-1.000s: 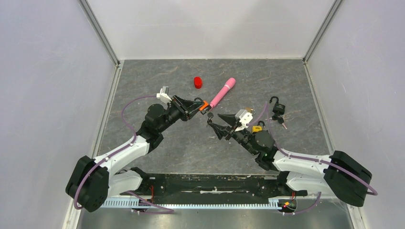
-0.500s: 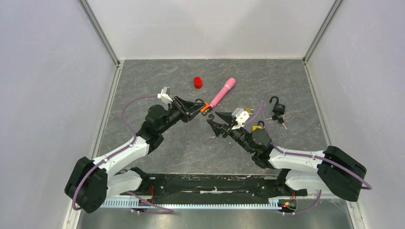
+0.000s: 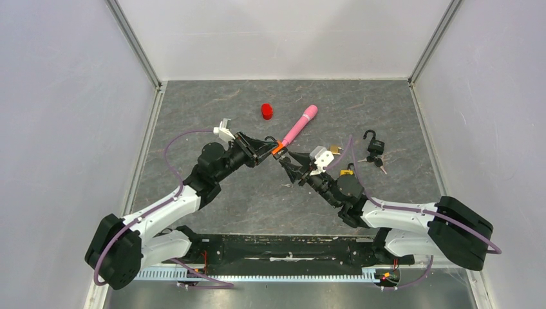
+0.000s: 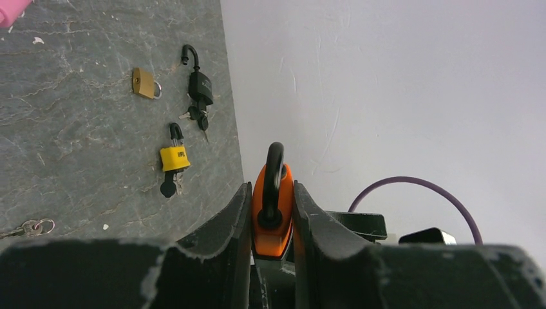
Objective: Unlock with the key
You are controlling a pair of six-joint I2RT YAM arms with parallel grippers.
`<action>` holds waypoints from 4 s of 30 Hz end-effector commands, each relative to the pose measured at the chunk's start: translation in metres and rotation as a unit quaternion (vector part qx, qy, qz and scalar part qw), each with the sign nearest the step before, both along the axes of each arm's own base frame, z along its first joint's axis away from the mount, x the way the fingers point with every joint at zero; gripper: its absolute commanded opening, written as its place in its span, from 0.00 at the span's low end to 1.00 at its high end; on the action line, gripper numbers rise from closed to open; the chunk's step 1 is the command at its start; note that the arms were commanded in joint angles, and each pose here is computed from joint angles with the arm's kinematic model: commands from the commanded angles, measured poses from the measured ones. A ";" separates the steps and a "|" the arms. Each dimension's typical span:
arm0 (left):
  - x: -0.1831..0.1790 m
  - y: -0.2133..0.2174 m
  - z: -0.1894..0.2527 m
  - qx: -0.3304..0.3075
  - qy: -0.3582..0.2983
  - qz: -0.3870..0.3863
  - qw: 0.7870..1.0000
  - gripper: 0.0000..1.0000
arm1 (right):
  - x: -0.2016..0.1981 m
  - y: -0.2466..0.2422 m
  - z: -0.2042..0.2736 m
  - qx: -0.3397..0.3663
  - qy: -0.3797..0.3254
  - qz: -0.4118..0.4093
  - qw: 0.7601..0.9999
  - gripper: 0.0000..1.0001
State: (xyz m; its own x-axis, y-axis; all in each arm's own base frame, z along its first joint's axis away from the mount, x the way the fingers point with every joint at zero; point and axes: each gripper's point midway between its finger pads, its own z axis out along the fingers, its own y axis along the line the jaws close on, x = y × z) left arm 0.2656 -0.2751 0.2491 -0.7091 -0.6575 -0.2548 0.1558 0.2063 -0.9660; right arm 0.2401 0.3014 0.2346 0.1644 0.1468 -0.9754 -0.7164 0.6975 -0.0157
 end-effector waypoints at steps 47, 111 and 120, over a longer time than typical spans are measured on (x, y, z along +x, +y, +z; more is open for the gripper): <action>-0.046 -0.040 0.057 -0.031 -0.151 -0.100 0.983 0.02 | 0.003 -0.006 0.045 0.105 0.019 0.017 0.994 0.00; -0.027 -0.028 -0.011 0.104 -0.027 0.003 0.994 0.02 | 0.042 -0.020 0.008 -0.092 -0.010 -0.115 0.989 0.00; -0.025 -0.019 -0.013 0.110 -0.021 0.021 0.993 0.02 | 0.027 -0.016 0.014 -0.071 -0.019 -0.076 0.994 0.31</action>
